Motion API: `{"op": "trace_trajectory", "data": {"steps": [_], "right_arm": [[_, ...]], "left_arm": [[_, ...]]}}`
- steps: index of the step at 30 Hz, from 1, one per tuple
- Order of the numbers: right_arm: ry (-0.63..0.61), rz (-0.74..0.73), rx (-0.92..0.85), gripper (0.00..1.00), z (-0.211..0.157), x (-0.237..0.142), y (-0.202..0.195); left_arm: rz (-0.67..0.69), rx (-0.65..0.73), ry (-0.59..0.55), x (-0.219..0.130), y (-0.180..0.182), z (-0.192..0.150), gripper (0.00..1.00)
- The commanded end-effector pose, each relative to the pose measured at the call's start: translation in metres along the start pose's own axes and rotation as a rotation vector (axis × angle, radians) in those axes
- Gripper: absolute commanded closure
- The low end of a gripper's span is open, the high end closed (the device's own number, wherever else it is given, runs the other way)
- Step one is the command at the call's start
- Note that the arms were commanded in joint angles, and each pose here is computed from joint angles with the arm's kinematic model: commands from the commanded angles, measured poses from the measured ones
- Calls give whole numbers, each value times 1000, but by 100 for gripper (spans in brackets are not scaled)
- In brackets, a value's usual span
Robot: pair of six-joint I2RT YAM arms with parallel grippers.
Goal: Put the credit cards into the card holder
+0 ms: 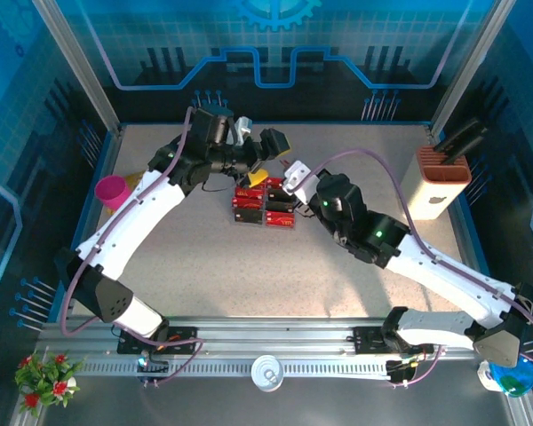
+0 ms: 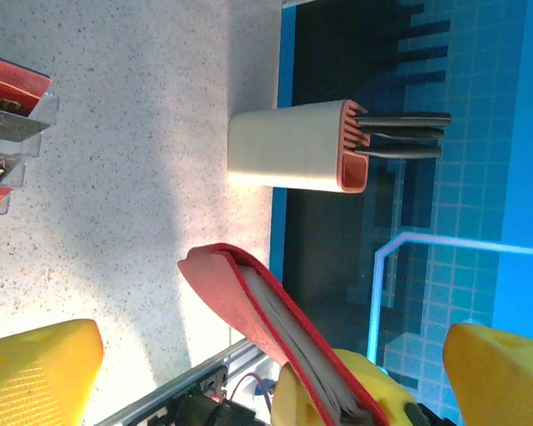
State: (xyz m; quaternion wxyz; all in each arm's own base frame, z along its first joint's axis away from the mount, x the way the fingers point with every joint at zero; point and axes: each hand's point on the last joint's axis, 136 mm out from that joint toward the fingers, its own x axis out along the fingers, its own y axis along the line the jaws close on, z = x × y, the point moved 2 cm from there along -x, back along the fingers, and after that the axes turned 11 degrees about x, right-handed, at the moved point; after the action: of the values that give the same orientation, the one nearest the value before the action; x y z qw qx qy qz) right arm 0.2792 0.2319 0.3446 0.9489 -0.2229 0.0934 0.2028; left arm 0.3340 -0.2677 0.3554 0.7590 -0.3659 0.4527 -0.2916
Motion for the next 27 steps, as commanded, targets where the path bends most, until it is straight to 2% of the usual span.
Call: {"op": "trace_trajectory", "data": {"steps": [1, 6, 9, 15, 20, 23, 27], "right_arm": [[-86, -78, -34, 100, 24, 3, -1], [-110, -67, -79, 100, 34, 8, 15], [-113, -72, -85, 100, 35, 9, 20], [-115, -79, -79, 100, 35, 9, 23], [-115, -79, -86, 100, 36, 10, 26], [-116, -79, -85, 99, 37, 10, 26], [-111, -101, -36, 66, 37, 6, 14]], "left_arm": [[-40, -10, 45, -1, -11, -6, 1], [-48, -13, 63, 7, -7, -5, 1], [-59, -9, 71, 9, -6, -3, 9], [-74, -22, 82, 10, 2, -2, 40], [-83, -28, 74, 11, 6, 0, 61], [-91, -23, 70, 12, 6, 1, 79], [-104, -12, 50, 11, 7, 5, 99]]}}
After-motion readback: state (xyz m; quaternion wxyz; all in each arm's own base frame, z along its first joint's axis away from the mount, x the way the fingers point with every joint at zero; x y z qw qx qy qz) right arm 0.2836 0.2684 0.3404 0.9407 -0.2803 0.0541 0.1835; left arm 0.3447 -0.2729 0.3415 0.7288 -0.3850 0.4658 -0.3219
